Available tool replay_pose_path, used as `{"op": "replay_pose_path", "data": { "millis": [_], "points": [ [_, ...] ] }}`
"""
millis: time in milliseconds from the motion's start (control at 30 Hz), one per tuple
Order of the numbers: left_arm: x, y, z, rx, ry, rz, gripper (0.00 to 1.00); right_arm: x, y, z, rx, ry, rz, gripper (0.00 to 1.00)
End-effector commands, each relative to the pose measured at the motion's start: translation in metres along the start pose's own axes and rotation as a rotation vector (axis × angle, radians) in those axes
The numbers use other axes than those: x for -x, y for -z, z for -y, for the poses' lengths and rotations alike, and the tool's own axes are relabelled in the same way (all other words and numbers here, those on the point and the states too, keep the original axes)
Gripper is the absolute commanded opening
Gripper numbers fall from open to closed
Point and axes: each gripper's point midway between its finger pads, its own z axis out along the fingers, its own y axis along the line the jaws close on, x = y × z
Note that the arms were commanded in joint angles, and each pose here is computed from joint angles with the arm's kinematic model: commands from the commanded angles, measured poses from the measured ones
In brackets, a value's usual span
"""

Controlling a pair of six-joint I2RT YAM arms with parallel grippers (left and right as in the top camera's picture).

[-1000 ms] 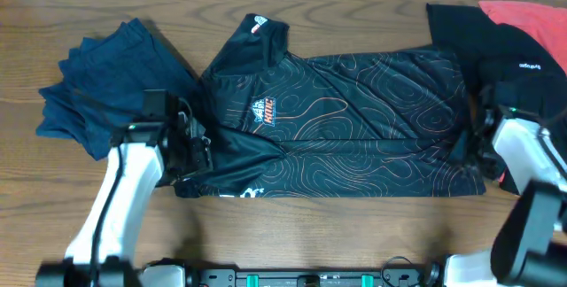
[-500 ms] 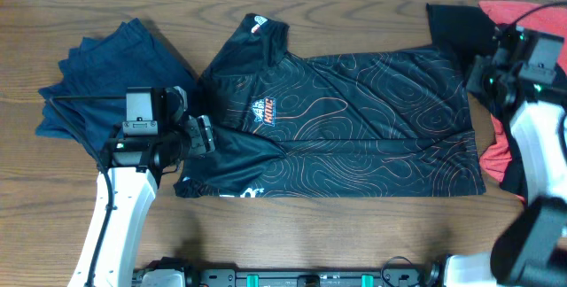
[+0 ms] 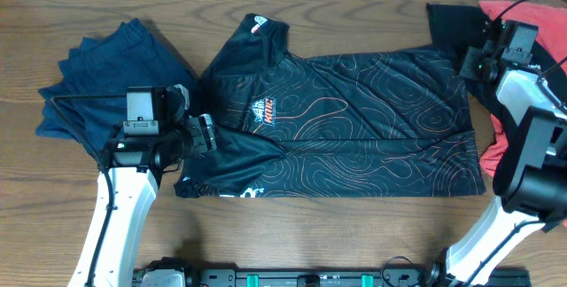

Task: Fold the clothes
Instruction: 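Release the jersey and move the right gripper to the upper right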

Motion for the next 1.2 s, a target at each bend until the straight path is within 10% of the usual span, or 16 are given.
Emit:
{"op": "replay_pose_path", "data": {
  "millis": [0,800,1167],
  "points": [
    [0.007,0.004,0.006,-0.015,-0.010,0.015,0.78,-0.005,-0.014,0.014,-0.026,-0.047,-0.015,0.01],
    [0.006,0.004,0.005,-0.014,-0.008,0.012,0.77,-0.034,0.003,0.222,-0.398,-0.551,-0.008,0.01],
    [0.007,0.004,0.006,-0.015,-0.009,0.015,0.77,0.024,0.010,0.085,0.278,-0.230,0.017,0.05]
  ]
}}
